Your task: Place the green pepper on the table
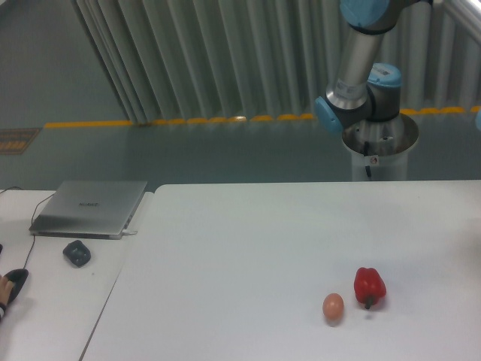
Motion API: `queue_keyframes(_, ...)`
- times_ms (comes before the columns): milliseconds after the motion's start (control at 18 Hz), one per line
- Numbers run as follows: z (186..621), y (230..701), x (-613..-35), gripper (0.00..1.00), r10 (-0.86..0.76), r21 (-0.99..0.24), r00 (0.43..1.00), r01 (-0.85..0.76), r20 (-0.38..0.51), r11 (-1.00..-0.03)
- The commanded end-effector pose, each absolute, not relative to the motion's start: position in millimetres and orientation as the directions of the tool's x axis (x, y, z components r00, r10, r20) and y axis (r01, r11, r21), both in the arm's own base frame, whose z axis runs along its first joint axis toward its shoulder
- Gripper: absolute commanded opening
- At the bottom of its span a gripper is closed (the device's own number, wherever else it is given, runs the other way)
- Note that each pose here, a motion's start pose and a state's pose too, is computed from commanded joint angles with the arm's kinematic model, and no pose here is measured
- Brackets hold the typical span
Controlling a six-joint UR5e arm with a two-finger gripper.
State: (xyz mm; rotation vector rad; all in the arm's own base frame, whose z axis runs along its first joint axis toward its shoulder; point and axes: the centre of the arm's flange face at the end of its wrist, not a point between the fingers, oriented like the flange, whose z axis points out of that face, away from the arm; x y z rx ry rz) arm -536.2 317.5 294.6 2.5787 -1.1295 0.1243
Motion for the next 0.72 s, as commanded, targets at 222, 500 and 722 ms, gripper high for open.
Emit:
queue_keyframes(222,295,319,-535,0.73,-0.680,0.265,0.706,-0.706,0.198,-0.657)
queue_keyframes(500,300,321,-536,0.44,-0.683,0.269,0.704,-0.707,0.193,-0.654)
queue_keyframes(722,320,322,-540,0.39,-0.688,0.268,0.695,-0.718,0.210,-0.643)
